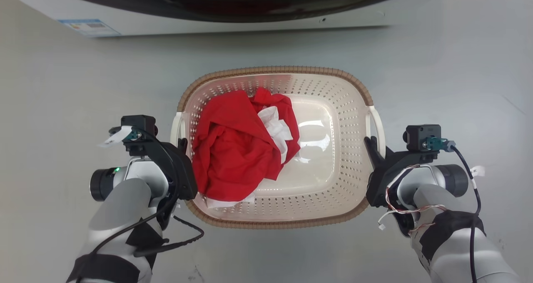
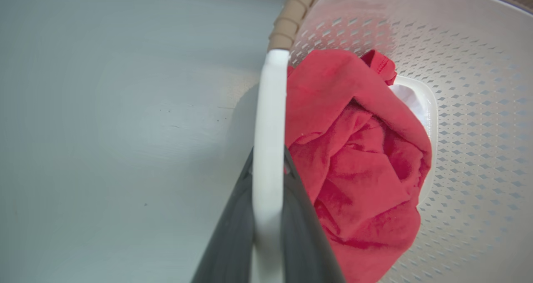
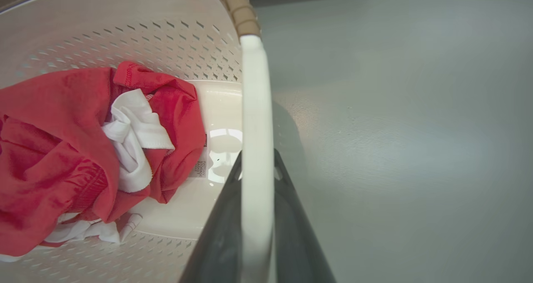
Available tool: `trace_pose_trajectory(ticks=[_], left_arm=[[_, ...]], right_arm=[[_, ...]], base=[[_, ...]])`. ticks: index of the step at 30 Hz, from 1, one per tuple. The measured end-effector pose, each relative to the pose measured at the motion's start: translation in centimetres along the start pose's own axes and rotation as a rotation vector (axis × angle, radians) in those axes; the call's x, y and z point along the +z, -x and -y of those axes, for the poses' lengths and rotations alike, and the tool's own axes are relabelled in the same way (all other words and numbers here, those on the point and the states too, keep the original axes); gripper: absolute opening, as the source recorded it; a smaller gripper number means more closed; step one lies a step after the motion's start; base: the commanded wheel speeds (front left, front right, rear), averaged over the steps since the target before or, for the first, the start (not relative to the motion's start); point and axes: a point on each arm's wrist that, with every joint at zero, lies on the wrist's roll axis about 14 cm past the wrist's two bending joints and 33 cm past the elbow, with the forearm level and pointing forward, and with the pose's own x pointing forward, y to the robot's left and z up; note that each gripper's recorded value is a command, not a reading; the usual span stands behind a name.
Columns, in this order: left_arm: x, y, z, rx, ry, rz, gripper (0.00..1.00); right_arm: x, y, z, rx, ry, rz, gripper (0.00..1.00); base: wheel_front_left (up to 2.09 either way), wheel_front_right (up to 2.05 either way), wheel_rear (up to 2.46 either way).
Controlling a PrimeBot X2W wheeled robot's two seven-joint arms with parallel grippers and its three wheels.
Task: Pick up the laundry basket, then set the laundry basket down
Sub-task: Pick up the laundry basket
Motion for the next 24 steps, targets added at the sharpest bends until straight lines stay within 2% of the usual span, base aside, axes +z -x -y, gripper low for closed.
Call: trace_pose_trajectory(ticks=[14, 24], left_arm=[[0.3, 4.5, 1.3, -0.008, -0.007, -0.007, 0.0], [-0.3, 8.4, 1.9, -0.014, 0.002, -0.021, 0.0]], right_arm=[[1.2, 4.5, -1.6, 0.011, -0.007, 0.039, 0.0], [0.7, 8.1, -3.4, 0.036, -0.018, 0.025, 0.0]], base=[[0.0, 0.0, 0.0], [0.0, 0.0, 0.0]])
